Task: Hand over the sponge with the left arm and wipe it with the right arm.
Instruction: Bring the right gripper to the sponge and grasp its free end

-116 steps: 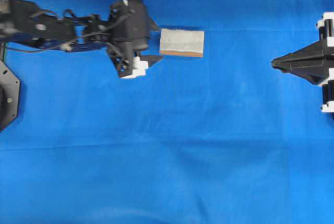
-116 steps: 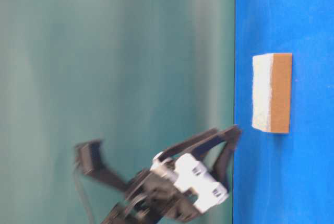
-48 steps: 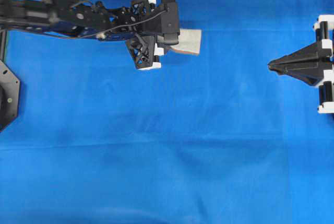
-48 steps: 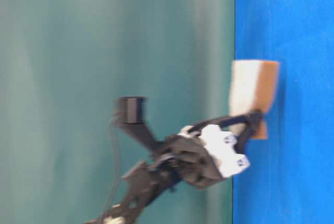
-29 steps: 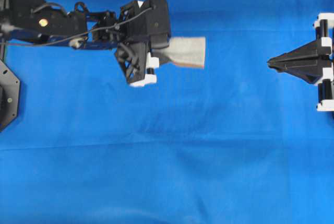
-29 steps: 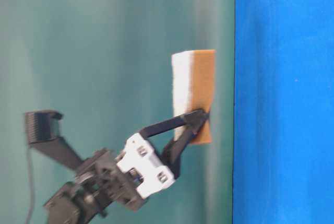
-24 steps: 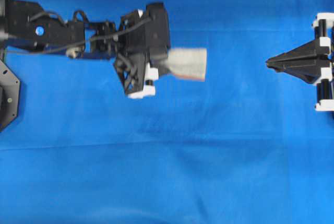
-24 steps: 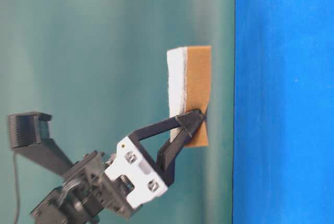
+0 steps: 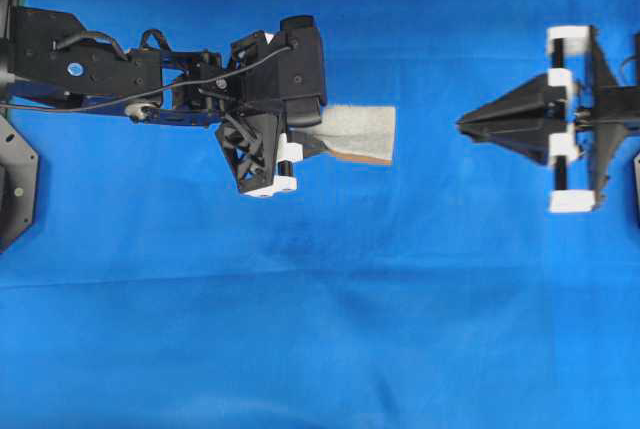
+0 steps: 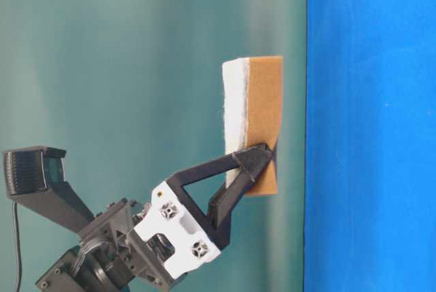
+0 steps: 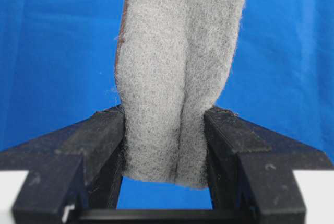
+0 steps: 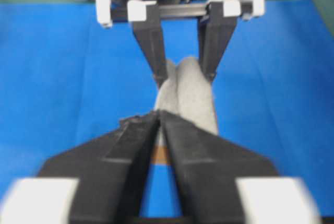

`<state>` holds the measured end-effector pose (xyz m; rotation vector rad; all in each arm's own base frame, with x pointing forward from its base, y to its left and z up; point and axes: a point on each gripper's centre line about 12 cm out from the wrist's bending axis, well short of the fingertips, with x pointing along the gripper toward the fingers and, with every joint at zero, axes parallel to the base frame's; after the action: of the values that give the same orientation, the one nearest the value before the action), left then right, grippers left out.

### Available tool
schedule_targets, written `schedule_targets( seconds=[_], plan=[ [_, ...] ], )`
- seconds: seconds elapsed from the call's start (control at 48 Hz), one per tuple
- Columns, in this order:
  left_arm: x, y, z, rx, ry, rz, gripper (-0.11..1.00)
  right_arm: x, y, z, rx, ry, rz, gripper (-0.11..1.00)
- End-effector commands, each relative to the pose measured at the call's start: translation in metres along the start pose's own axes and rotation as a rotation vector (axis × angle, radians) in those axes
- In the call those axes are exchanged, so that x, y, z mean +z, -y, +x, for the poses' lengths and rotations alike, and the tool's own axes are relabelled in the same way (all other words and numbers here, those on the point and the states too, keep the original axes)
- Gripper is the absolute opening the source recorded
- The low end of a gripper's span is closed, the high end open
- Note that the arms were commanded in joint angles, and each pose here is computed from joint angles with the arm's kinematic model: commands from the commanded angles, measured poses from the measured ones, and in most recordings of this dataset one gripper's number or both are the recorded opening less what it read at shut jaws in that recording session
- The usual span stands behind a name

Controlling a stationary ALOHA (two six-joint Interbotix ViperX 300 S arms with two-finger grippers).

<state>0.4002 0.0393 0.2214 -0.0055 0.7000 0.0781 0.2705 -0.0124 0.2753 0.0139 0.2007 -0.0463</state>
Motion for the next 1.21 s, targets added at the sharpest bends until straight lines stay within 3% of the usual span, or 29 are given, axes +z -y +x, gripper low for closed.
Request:
schedule_targets(
  seconds=[0.0,0.083,0.167,0.417,0.708,0.875,1.188],
  plan=[
    [0.011,0.001,-0.010,-0.001,0.041,0.001,0.37,0.008,-0.004,0.013,0.014,-0.003,-0.020,0.39],
    [0.011,0.001,-0.010,-0.001,0.041,0.001,0.37,0.005,-0.007,0.028,0.023,-0.044,-0.028,0.61],
    [0.011,0.001,-0.010,-0.001,0.041,0.001,0.37,0.002,-0.005,0.041,0.018,-0.086,-0.025,0.73],
    [0.011,0.002,-0.010,-0.004,0.042,0.004,0.37,-0.010,0.008,0.081,-0.021,-0.216,-0.006,0.74],
    [0.011,0.005,-0.010,-0.010,0.040,0.015,0.37,-0.026,0.017,0.111,-0.041,-0.290,-0.009,0.74],
    [0.010,0.005,-0.010,-0.008,0.040,0.017,0.37,-0.038,0.018,0.121,-0.043,-0.348,-0.006,0.74],
    [0.011,0.005,-0.010,-0.009,0.046,0.018,0.32,-0.037,0.018,0.122,-0.038,-0.349,-0.026,0.74]
  ],
)
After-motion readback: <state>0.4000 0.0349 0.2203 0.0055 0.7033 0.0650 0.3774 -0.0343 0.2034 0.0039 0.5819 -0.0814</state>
